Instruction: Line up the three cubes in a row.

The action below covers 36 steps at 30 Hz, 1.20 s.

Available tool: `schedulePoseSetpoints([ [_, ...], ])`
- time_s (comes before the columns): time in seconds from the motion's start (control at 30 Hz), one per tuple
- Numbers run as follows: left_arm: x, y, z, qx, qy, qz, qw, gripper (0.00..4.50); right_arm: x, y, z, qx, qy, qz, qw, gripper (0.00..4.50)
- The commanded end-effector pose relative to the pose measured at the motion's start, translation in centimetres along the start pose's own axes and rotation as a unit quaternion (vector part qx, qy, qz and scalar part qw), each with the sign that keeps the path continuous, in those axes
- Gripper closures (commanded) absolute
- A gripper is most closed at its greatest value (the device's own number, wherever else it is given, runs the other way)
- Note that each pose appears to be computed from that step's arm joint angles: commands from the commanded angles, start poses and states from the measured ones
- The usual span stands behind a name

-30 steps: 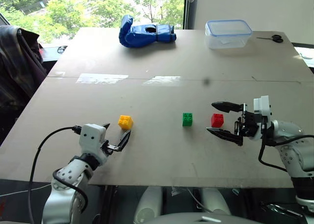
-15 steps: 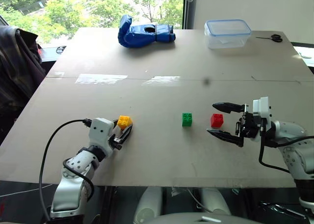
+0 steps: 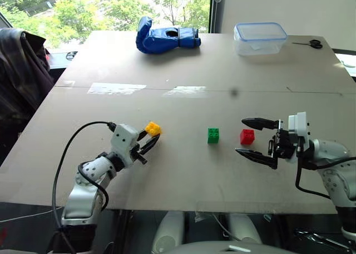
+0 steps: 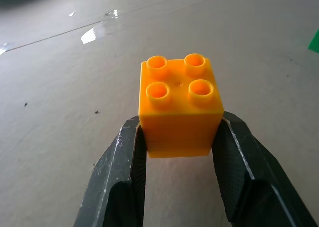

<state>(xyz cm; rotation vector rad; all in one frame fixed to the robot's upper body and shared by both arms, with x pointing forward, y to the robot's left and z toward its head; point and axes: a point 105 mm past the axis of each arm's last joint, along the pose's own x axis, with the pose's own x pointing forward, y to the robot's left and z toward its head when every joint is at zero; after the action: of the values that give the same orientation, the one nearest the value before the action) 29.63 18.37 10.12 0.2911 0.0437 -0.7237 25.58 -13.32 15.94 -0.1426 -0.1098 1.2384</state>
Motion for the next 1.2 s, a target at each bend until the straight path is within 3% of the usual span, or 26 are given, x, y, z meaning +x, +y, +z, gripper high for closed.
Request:
schedulePoseSetpoints([
  [0.03,1.7,-1.8,1.4,0.072,-0.001,-0.186,0.980,3.22,-0.6,-0.2,0.1,-0.003,0.006,-0.007,1.000,0.00],
  [0.17,3.1,-1.9,0.8,0.098,0.033,-0.298,0.949,3.22,-0.4,-0.5,0.0,0.000,0.002,-0.014,1.000,0.00],
  [0.37,5.3,-1.3,0.3,0.110,0.046,-0.357,0.927,3.22,-0.3,-0.4,0.0,0.002,-0.010,-0.031,0.999,0.00],
  [1.2,4.3,0.5,-1.9,0.098,0.075,-0.388,0.913,3.22,-1.1,0.6,0.3,0.002,-0.007,-0.033,0.999,0.00],
])
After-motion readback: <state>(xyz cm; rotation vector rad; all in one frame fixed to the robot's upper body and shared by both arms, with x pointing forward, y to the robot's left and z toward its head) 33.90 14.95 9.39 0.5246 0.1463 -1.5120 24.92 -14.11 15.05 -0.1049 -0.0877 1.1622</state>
